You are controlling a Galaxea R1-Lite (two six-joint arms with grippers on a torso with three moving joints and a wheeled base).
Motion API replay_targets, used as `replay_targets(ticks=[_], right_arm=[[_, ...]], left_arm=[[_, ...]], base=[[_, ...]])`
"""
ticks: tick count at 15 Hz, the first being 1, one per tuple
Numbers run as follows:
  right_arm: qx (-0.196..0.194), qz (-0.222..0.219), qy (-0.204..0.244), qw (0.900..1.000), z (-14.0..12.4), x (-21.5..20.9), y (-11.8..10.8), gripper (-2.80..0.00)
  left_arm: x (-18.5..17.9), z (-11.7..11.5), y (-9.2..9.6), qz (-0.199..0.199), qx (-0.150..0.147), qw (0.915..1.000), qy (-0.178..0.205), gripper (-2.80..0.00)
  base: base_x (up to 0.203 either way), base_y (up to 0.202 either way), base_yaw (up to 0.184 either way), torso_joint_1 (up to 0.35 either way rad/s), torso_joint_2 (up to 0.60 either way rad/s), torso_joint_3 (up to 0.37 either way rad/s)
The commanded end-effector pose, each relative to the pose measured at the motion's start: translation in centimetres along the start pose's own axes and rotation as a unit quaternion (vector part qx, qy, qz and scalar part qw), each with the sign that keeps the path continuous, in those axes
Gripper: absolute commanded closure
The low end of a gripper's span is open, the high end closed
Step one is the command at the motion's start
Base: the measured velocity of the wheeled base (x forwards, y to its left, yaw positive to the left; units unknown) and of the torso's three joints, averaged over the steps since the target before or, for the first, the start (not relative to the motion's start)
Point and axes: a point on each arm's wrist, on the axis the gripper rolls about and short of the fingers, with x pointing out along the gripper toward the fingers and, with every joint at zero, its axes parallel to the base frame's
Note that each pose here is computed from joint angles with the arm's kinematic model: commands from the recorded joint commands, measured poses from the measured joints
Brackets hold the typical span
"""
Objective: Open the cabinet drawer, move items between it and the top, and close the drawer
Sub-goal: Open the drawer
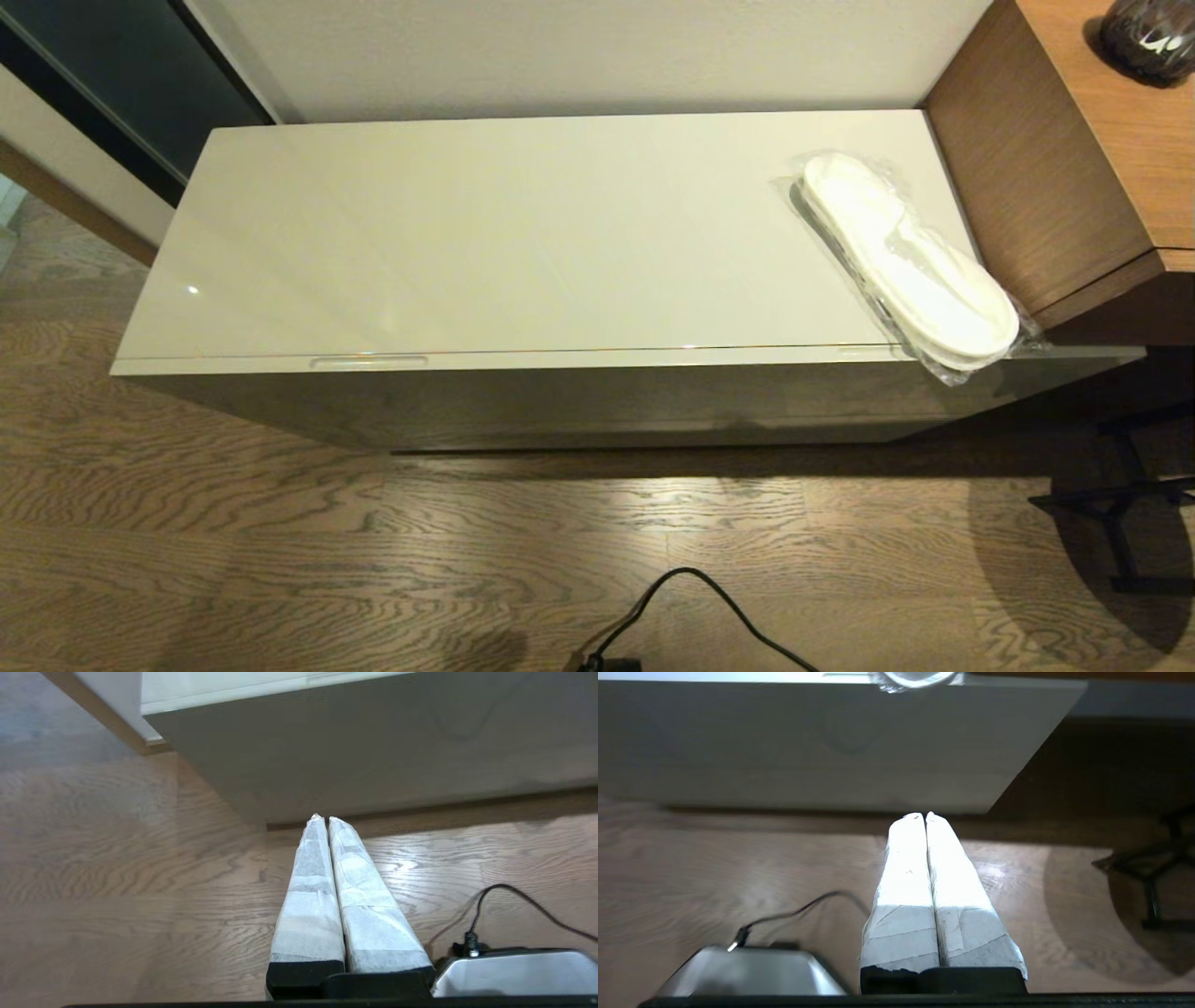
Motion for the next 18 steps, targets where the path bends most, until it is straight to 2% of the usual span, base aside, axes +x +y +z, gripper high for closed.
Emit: replay_targets(ticks=[1, 4, 7, 8, 10, 13, 16, 18], right_arm=[[0.003, 0.012, 0.003, 1.000, 1.2, -1.2, 0.1, 0.00], [0.002, 0.033, -0.011, 0.999, 2.5, -2.1, 0.2, 0.00], [0.000, 0.067, -0.019, 0.998, 4.0, -3.8, 0.4, 0.00], [0.001, 0.076, -0.023, 0.997, 4.6, -4.1, 0.4, 0.00], [0.012, 0.078, -0.022, 0.997, 5.8, -4.0, 0.3, 0.00], [0.083, 0.064, 0.028, 0.994, 9.1, -1.7, 0.2, 0.00], [0.126, 0.020, 0.079, 0.989, 9.4, 0.5, 0.5, 0.00], [0.150, 0.025, 0.107, 0.982, 9.5, 1.7, 0.5, 0.00]], left_arm=[[0.9, 2.2, 0.2, 0.002, -0.022, 0.9993, 0.031, 0.00], [2.0, 4.2, 0.5, 0.008, -0.075, 0.9963, 0.042, 0.00], [3.8, 7.3, 0.8, 0.031, -0.152, 0.9865, 0.052, 0.00], [4.1, 7.8, 0.9, 0.041, -0.166, 0.9838, 0.052, 0.00], [4.1, 7.6, 0.9, 0.039, -0.166, 0.9837, 0.057, 0.00], [4.3, 7.0, 0.8, 0.034, -0.165, 0.9831, 0.072, 0.00], [5.1, 6.7, 0.8, 0.037, -0.159, 0.9824, 0.091, 0.00], [5.3, 6.0, 0.7, 0.022, -0.166, 0.9814, 0.094, 0.00]], base=[[0.000, 0.000, 0.000, 0.000, 0.00, 0.000], [0.000, 0.000, 0.000, 0.000, 0.00, 0.000], [0.000, 0.000, 0.000, 0.000, 0.00, 0.000], [0.000, 0.000, 0.000, 0.000, 0.00, 0.000], [0.000, 0.000, 0.000, 0.000, 0.00, 0.000], [0.000, 0.000, 0.000, 0.000, 0.00, 0.000], [0.000, 0.000, 0.000, 0.000, 0.00, 0.000], [0.000, 0.000, 0.000, 0.000, 0.00, 0.000]])
